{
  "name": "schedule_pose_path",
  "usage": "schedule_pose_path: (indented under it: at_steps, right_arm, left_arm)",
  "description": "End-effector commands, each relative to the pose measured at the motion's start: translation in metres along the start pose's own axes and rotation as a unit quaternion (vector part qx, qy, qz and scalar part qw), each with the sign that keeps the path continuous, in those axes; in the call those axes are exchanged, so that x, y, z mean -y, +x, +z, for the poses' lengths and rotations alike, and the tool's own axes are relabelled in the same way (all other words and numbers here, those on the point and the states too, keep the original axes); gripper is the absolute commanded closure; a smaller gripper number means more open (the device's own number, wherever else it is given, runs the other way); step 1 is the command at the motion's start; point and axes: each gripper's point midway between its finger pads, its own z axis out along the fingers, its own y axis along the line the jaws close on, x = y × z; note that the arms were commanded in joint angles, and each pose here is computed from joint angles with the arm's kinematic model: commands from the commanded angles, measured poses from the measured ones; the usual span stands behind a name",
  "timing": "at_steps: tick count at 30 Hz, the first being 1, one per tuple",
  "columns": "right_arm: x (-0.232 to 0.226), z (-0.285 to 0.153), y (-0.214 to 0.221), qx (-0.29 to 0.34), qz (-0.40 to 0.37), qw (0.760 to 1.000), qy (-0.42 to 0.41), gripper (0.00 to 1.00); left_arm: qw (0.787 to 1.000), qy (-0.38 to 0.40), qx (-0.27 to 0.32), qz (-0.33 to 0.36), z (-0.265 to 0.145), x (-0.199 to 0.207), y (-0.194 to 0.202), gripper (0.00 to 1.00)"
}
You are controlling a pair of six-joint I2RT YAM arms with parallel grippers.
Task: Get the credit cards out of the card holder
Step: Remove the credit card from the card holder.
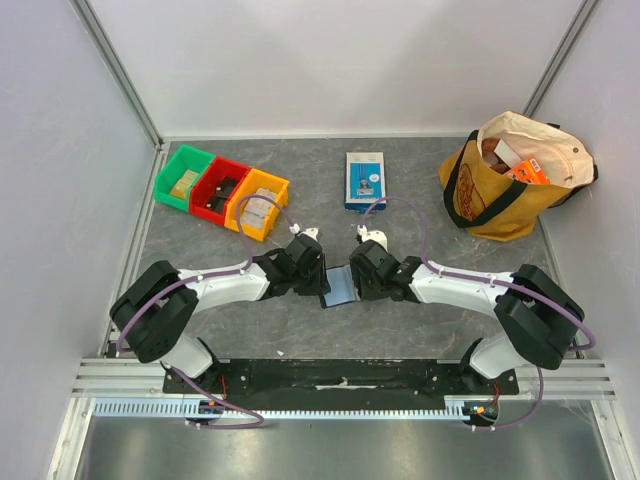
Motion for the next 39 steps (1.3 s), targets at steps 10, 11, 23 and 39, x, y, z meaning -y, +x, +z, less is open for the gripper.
schedule_pose_path:
  at_steps: [10, 11, 23, 39]
  right_arm:
    - [-0.008, 0.001, 0.0, 0.001, 0.011, 1.0, -0.02, 0.61]
    - [-0.008, 0.002, 0.001, 0.0, 0.01, 1.0, -0.021, 0.63]
    - [-0.02, -0.009, -0.019, 0.029, 0.003, 0.998, -0.048, 1.0]
    - [-0.074, -0.012, -0.032, 0.028, -0.043, 0.986, -0.158, 0.98]
  left_arm:
    - [1.0, 0.025, -0.011, 0.004, 0.004, 0.009, 0.005, 0.64]
    - [1.0, 0.026, -0.011, 0.004, 0.004, 0.01, 0.005, 0.64]
    - [0.999, 0.032, -0.01, 0.001, 0.003, 0.011, 0.007, 0.64]
    - [0.999, 0.045, 0.024, -0.02, -0.017, 0.012, -0.001, 0.65]
